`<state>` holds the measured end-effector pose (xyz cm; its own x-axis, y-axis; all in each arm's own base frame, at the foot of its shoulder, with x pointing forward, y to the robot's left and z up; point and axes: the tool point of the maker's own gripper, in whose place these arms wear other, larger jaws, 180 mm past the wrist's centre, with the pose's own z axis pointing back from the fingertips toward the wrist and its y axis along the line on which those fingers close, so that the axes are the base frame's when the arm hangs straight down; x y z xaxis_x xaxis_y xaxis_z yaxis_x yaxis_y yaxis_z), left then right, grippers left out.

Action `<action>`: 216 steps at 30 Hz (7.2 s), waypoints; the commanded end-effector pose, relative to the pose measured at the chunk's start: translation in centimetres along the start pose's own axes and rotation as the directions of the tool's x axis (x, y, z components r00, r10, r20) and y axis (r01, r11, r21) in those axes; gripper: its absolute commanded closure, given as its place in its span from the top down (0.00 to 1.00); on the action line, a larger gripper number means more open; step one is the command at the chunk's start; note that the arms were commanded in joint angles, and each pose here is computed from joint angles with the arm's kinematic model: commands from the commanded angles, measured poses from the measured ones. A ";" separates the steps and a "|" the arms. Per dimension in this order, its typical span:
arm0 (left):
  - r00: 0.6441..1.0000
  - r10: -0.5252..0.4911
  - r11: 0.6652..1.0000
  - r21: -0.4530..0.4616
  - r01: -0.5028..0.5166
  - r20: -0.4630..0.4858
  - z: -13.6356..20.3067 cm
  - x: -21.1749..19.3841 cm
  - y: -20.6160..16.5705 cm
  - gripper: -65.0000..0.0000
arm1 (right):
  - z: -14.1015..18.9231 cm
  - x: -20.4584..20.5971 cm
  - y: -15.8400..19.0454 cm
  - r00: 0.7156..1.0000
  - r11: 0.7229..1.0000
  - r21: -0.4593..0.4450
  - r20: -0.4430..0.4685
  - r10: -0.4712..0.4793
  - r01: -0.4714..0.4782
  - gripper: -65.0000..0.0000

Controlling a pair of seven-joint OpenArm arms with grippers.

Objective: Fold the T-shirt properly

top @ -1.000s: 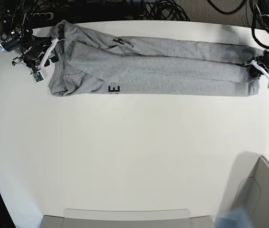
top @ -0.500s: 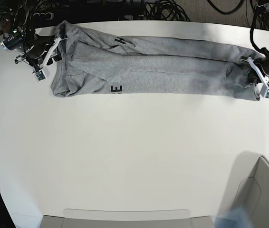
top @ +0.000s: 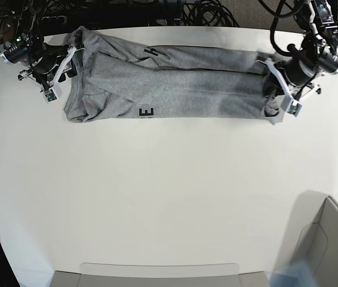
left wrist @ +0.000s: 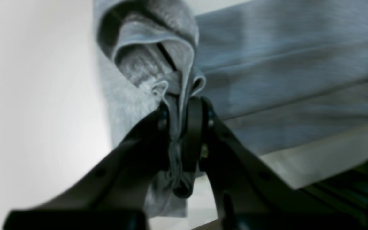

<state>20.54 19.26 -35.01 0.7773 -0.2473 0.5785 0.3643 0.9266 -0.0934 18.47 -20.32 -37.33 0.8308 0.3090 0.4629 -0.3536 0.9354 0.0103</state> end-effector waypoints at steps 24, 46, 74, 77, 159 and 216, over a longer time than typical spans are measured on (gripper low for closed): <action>0.994 0.069 0.975 -0.215 -0.049 0.087 -4.2 2.8 -9.5 0.00 | 0.5 0.9 -0.2 0.999 1.000 -0.004 0.033 0.025 -0.025 0.30; 0.927 0.289 0.951 -0.187 -0.248 0.240 -1.4 4.7 -5.5 0.05 | 0.7 2.6 -0.2 0.991 1.000 -0.004 0.135 0.020 -0.020 0.30; 0.946 0.254 0.961 -0.160 -0.224 0.201 -1.3 3.3 -4.5 0.02 | -3.1 -3.0 -0.7 0.914 0.903 0.305 0.174 -0.366 0.304 0.38; 0.946 0.254 0.961 -0.160 -0.224 0.201 -1.3 3.3 -4.5 0.02 | -3.9 -3.0 -0.1 0.916 0.895 0.328 0.157 -0.369 0.304 0.38; 0.918 0.364 0.921 0.086 -0.380 0.155 3.1 -3.6 2.6 0.02 | -0.9 15.8 19.5 0.779 0.828 -0.186 0.281 0.561 -0.530 0.00; 0.880 0.431 0.874 0.151 -0.463 0.199 4.1 -4.8 5.5 0.02 | -1.3 16.1 21.2 0.766 0.829 -0.149 0.322 0.556 -0.539 0.00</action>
<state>16.23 26.49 -35.80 0.7572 0.2511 0.6030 -0.1335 0.9632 -0.2334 24.59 4.05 -31.81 0.3240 0.7223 0.6110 -0.6828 0.6256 -0.3774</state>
